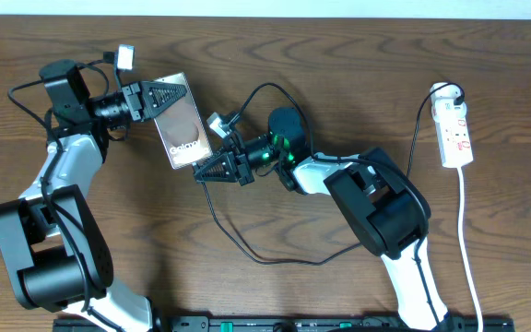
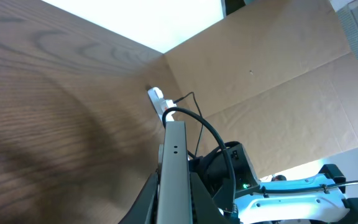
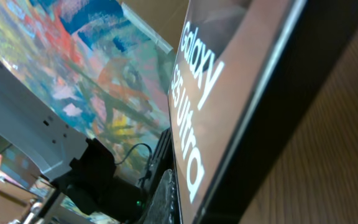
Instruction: Plug charger to phone and switch on socket
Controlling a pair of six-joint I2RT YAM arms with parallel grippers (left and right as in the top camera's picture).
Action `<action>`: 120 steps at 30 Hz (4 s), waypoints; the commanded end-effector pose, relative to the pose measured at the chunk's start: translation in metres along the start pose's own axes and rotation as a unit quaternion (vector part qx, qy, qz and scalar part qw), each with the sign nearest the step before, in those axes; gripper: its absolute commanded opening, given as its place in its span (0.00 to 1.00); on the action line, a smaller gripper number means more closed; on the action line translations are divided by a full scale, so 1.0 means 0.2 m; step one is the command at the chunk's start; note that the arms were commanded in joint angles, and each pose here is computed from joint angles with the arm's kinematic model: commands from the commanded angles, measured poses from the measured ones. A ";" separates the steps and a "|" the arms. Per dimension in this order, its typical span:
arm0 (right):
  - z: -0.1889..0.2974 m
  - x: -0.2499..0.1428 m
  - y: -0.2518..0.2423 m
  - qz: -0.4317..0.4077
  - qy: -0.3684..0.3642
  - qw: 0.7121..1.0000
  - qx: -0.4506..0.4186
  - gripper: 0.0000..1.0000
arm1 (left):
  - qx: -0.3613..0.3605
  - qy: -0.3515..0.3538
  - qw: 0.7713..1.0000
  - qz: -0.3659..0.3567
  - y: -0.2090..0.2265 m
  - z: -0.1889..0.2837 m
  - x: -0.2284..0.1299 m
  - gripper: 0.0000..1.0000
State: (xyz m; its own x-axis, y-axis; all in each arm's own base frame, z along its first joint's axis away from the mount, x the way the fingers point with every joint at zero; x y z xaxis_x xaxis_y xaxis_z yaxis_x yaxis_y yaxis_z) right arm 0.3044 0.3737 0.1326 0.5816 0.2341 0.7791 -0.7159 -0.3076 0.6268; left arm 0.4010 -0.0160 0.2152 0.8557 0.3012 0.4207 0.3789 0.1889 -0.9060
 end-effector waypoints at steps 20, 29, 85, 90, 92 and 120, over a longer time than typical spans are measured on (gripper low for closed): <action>0.02 0.15 -0.07 -0.031 -0.094 0.992 -0.072 0.01 | -0.021 0.016 0.999 -0.030 -0.05 0.00 0.00 0.07; 0.03 0.18 -0.06 -0.024 -0.111 0.991 -0.076 0.01 | -0.021 0.016 0.999 -0.030 -0.05 0.00 0.00 0.07; 0.50 0.23 -0.15 -0.147 -0.091 0.930 -0.324 0.99 | 0.036 -0.077 0.996 0.034 0.04 0.30 0.10 0.08; 0.65 0.25 -0.03 -0.158 -0.075 0.881 -0.439 0.99 | 0.037 -0.077 0.996 0.035 0.04 0.30 0.10 0.07; 0.71 0.26 0.03 -0.164 -0.072 0.855 -0.486 0.99 | 0.043 -0.082 0.995 0.042 0.06 0.30 0.10 0.07; 0.88 0.23 0.24 -0.177 -0.051 0.772 -0.608 0.99 | 0.328 -0.065 0.918 0.214 0.50 0.18 -0.30 0.07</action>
State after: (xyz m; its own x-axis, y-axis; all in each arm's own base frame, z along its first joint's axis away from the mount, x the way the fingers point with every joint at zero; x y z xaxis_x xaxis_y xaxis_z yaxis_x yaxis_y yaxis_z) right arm 0.3639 0.2105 0.1926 0.8207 0.0037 0.5713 -0.2934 0.8608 0.4159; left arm 0.3782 0.0193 0.1067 0.8084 0.5869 0.0445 -0.3049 0.4821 -0.8213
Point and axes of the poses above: each gripper's point midway between its finger pads, its own z axis back along the fingers, its own y axis along the line the jaws close on, x = y × z, the point moved 5 cm from there along z, back along the fingers, and after that the axes turned 6 degrees about z, right-handed, at the moved point
